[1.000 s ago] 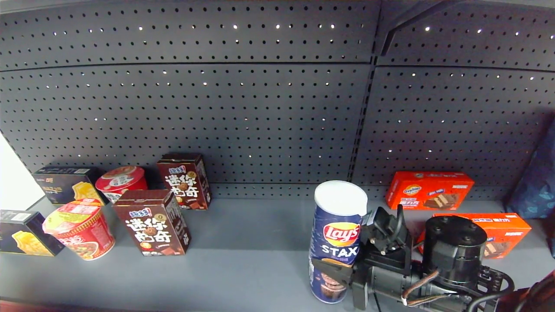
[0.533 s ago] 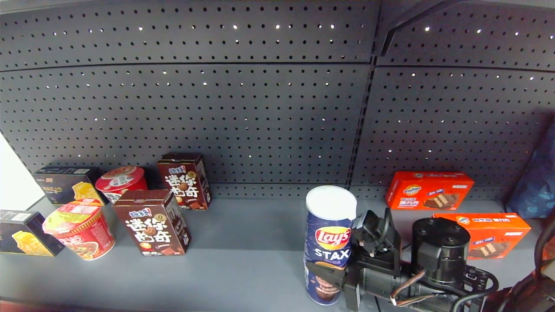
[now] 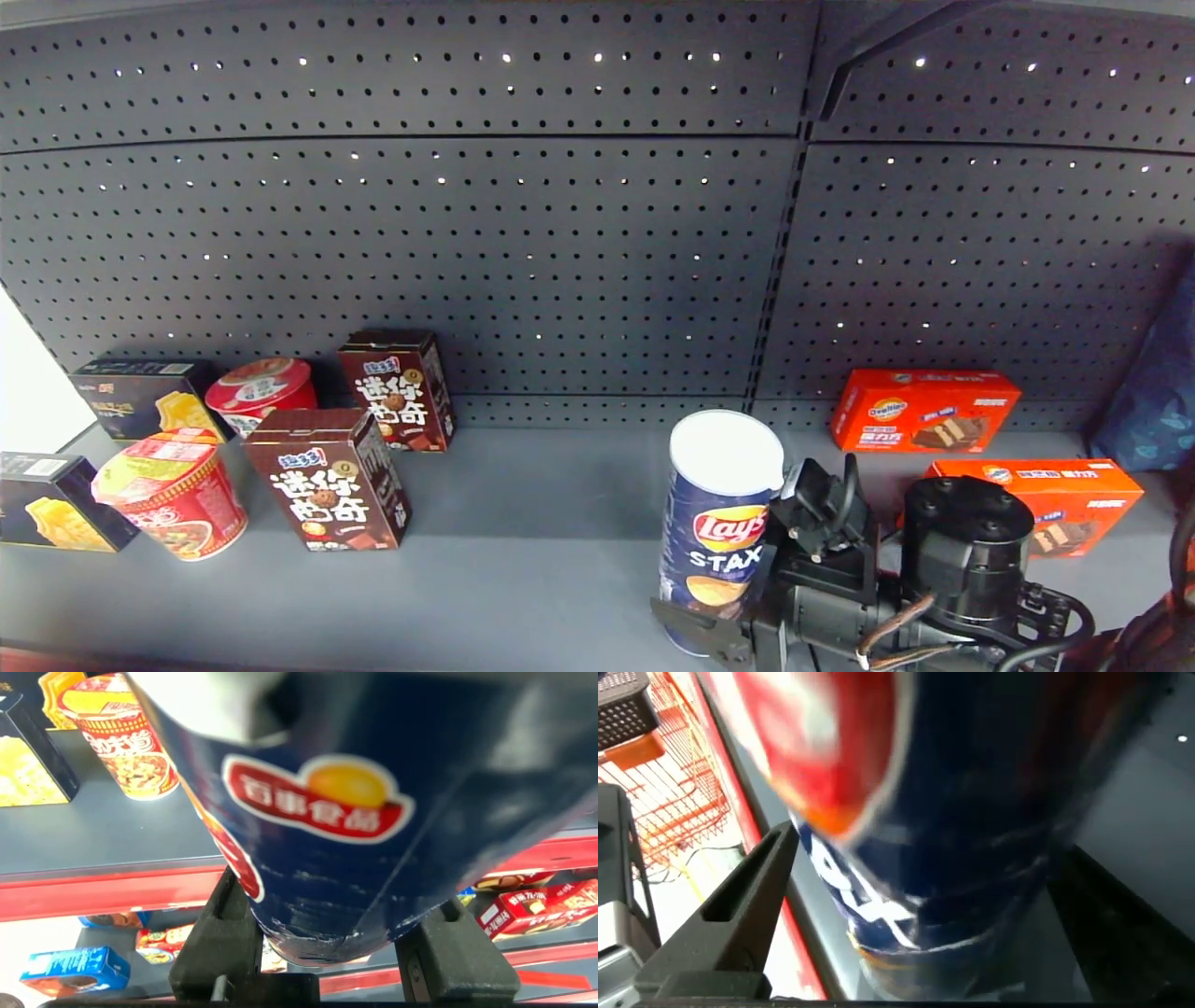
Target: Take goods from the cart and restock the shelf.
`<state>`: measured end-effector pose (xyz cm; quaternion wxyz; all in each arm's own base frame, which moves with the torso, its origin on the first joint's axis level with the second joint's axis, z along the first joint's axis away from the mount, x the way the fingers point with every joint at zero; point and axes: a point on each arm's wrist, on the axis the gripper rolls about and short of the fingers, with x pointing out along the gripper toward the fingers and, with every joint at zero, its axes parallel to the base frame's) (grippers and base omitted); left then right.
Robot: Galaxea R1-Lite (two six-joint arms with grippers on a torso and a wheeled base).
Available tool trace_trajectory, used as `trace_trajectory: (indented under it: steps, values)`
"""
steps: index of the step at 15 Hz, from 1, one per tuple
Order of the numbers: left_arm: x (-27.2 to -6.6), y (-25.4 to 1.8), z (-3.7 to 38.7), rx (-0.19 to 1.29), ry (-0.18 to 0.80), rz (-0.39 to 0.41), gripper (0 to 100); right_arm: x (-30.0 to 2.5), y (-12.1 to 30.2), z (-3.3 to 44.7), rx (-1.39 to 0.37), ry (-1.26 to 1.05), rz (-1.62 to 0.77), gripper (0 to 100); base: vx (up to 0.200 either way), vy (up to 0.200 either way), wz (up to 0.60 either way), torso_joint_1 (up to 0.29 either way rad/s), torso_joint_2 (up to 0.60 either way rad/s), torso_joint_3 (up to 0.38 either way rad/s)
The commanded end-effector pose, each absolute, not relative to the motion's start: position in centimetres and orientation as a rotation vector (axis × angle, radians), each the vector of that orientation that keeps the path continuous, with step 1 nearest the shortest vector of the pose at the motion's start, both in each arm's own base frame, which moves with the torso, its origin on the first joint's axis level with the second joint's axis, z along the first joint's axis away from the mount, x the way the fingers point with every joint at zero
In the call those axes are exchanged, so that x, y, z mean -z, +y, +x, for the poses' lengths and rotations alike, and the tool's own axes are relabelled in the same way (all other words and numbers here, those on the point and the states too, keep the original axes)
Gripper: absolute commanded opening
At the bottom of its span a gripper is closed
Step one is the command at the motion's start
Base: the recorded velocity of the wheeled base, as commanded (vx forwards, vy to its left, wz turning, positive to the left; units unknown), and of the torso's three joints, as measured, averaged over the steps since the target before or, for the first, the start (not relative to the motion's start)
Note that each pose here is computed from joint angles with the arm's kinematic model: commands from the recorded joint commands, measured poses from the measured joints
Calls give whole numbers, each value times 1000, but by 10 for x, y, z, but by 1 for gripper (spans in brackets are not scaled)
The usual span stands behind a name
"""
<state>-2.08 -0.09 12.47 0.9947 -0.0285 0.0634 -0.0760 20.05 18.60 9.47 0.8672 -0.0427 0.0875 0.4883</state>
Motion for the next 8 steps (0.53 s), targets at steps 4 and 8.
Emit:
trace_trajectory:
  steps: [4, 8]
  values:
    - [-125, -1, -21, 153, 127, -57, 0, -104, 170, 178, -1032, 172, -88, 100, 0, 0, 0, 0, 0, 0]
    - [-125, -1, -21, 148, 124, -57, 0, -107, 155, 166, -1022, 175, -88, 100, 0, 0, 0, 0, 0, 0]
